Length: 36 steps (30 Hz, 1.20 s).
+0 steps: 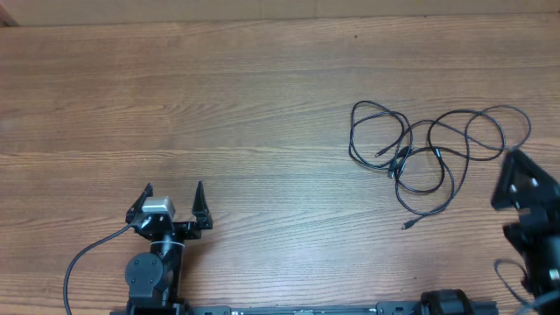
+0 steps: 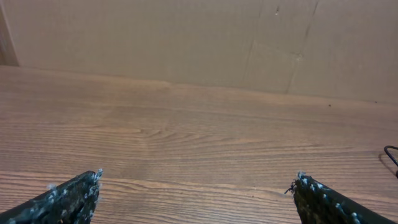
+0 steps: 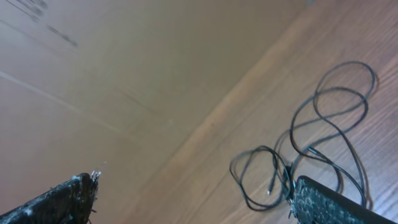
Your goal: Untangle cables
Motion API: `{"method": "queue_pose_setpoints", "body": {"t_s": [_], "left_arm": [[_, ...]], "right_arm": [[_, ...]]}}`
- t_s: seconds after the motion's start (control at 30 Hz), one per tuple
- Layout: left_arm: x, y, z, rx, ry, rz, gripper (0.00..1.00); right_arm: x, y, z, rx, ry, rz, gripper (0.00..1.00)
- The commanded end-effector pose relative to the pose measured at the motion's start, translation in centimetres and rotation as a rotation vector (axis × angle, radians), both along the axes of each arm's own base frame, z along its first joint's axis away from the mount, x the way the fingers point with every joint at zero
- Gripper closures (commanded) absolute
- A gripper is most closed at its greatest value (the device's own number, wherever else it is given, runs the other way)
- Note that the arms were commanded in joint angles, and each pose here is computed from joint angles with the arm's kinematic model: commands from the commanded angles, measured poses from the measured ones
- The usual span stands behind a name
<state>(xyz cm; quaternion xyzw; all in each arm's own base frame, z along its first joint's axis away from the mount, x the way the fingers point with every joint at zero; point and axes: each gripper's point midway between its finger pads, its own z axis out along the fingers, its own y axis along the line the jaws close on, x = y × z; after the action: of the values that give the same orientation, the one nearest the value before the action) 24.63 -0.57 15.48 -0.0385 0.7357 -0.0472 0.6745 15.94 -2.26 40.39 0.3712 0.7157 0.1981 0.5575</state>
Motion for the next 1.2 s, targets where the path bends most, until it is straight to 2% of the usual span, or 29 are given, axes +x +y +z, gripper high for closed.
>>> {"method": "queue_pose_setpoints", "body": {"t_s": [0.0,0.2,0.43,0.6,0.9,1.17], "left_arm": [[0.0,-0.1,0.1,0.000,-0.009,-0.005,0.01],[0.0,-0.1,0.1,0.000,-0.009,-0.005,0.00],[0.0,-0.1,0.1,0.000,-0.009,-0.005,0.00],[0.0,-0.1,0.1,0.000,-0.009,-0.005,0.00],[0.0,-0.1,0.1,0.000,-0.009,-0.005,0.00],[0.0,-0.1,0.1,0.000,-0.009,-0.005,0.00]], "right_arm": [[-1.4,-0.6,-0.4,-0.006,-0.027,-0.027,0.00],[-3.1,-0.8,-3.9,-0.006,-0.035,-0.031,0.00],[-2.6,-0.7,-8.5,-0.002,-0.088,-0.029,0.00],[-1.5,-0.6,-7.5,-0.001,-0.274,-0.026,0.00],[0.6,-0.2,-2.1,-0.288,-0.679,-0.033,0.00],[2.2,1.4,-3.5,-0.378,-0.875,0.003,0.00]]}}
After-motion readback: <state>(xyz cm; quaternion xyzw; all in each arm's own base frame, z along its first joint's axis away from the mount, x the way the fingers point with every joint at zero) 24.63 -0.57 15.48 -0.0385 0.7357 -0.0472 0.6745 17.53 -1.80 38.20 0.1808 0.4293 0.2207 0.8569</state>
